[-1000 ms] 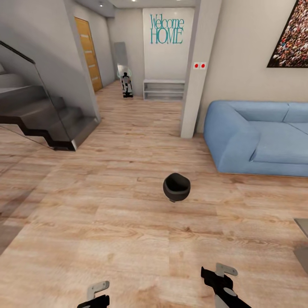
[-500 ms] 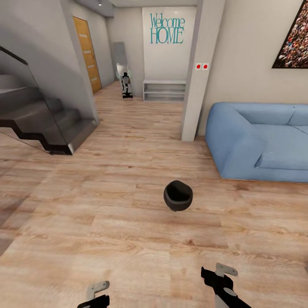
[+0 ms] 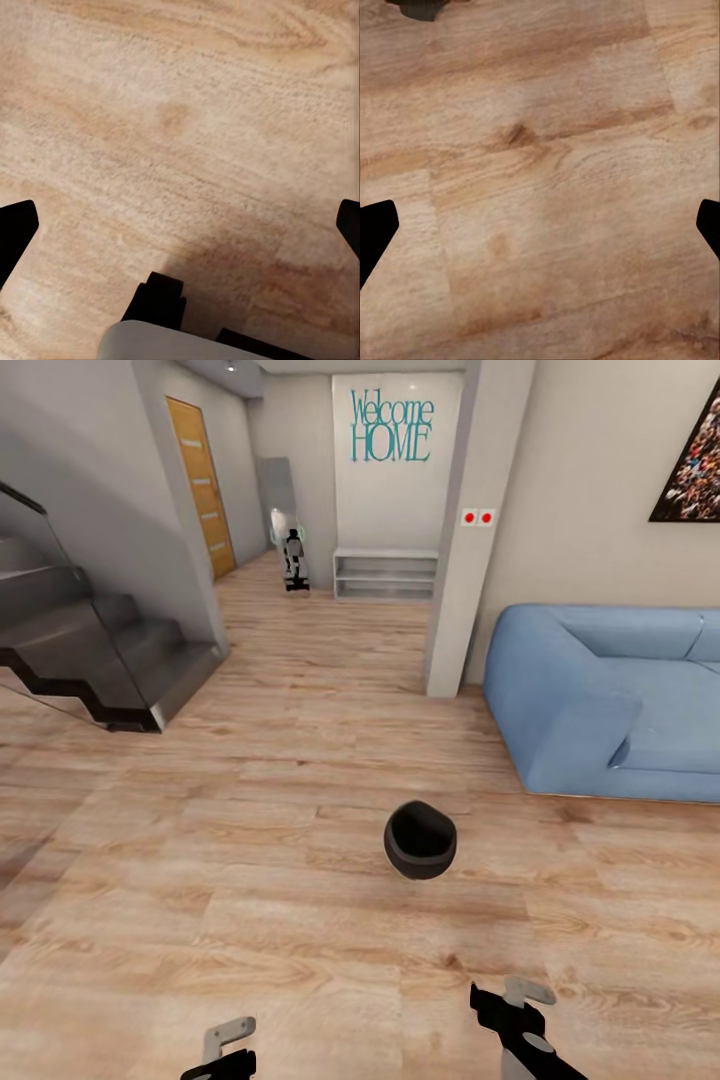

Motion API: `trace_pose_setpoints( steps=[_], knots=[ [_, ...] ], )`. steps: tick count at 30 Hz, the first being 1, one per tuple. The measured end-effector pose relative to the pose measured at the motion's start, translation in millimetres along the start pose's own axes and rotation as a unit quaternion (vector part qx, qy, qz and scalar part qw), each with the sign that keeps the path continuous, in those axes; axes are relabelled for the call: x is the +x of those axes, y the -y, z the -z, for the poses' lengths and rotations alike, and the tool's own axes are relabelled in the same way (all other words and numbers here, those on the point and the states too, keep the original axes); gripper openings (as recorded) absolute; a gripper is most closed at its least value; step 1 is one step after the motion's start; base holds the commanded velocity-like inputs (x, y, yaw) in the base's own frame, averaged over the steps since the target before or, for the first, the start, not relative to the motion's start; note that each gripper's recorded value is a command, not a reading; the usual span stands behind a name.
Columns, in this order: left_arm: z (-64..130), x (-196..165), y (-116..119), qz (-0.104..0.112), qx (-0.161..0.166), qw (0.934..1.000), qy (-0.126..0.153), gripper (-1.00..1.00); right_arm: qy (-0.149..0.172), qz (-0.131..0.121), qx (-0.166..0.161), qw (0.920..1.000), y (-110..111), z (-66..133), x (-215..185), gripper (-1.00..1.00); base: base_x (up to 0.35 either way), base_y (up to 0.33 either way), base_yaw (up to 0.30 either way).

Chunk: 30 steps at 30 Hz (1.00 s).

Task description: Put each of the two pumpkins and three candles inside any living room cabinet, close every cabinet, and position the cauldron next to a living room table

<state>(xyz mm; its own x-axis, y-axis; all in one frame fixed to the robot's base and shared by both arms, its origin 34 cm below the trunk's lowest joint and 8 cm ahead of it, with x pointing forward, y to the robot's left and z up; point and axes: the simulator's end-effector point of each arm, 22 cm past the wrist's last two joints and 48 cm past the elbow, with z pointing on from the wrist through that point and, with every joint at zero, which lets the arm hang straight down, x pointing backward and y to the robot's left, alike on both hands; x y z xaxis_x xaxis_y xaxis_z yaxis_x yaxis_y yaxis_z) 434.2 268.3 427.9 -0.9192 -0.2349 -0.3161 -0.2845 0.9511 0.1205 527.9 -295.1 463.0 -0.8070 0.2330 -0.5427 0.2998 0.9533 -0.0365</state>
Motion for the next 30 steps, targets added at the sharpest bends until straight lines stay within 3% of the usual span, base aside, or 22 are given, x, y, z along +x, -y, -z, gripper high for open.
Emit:
trace_pose_setpoints(
  steps=[24, 27, 30],
  knots=[
    [1.4, -3.1, 0.9, 0.001, 0.001, 1.0000, 0.003, 1.00, 0.006, -0.004, -0.003, 1.0000, -3.3, 1.3, -8.3, 1.00, 0.290, 0.000, 0.000],
    [1.5, -3.3, 1.6, 0.001, 0.002, 1.0000, 0.004, 1.00, 0.023, -0.014, -0.023, 0.9994, -21.9, 3.8, -28.5, 1.00, 0.281, 0.000, 0.000],
    [1.8, -5.5, 2.9, 0.001, 0.003, 1.0000, 0.006, 1.00, 0.052, -0.034, -0.067, 0.9958, -61.7, 14.2, -65.3, 1.00, 0.258, 0.000, 0.000]
  ],
)
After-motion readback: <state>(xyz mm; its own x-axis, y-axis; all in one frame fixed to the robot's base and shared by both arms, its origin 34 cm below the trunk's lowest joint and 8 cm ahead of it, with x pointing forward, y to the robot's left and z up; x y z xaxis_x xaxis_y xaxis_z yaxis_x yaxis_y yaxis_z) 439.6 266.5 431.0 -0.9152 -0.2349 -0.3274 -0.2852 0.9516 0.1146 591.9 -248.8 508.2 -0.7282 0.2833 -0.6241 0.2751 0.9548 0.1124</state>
